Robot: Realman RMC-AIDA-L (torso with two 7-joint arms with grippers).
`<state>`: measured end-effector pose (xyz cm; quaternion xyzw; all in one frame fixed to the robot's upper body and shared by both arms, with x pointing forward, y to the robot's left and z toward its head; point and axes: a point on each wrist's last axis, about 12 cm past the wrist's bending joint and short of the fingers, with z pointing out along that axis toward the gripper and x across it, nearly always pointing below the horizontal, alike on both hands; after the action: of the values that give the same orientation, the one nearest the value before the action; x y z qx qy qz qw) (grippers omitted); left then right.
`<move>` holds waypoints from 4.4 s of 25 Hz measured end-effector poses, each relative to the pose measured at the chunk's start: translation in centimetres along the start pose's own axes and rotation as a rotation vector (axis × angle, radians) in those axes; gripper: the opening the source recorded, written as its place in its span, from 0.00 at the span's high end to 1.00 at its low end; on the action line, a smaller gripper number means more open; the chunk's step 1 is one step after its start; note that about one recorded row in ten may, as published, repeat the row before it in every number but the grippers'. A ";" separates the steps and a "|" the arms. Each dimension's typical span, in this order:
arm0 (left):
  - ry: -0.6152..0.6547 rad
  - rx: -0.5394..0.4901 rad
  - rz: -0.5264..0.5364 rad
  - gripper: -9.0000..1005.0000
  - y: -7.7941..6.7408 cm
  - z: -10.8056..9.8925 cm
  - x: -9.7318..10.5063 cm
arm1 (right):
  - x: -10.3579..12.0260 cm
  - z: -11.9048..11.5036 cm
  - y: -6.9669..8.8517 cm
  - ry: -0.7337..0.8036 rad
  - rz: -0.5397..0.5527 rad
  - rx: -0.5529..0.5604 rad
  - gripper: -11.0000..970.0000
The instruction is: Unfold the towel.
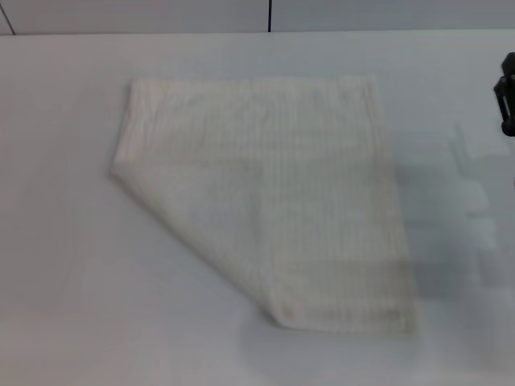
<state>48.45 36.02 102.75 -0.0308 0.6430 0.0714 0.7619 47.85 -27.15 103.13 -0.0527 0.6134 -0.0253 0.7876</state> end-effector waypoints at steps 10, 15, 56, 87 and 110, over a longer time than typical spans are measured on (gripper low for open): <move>0.007 -0.003 0.001 0.21 0.1 0.0 0.1 | -0.2 1.1 1.9 0.031 0.054 -0.061 0.21; 0.007 0.003 0.002 0.16 0.0 0.1 0.1 | -0.9 2.7 3.5 0.086 0.122 -0.120 0.13; 0.484 0.529 0.280 0.15 -12.9 10.4 -6.2 | -10.1 17.7 3.2 1.082 0.223 -0.426 0.93; 0.740 0.848 0.394 0.17 -19.5 9.2 -11.8 | -6.2 20.1 5.7 1.234 0.032 -0.389 0.99; 0.831 0.960 0.442 0.21 -24.3 7.6 -7.7 | -5.1 19.9 5.8 1.242 0.043 -0.377 0.99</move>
<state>58.16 12.53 110.57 0.4188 0.8345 -0.0859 0.3476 65.74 -19.78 112.22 -0.1533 0.9495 0.0726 0.2639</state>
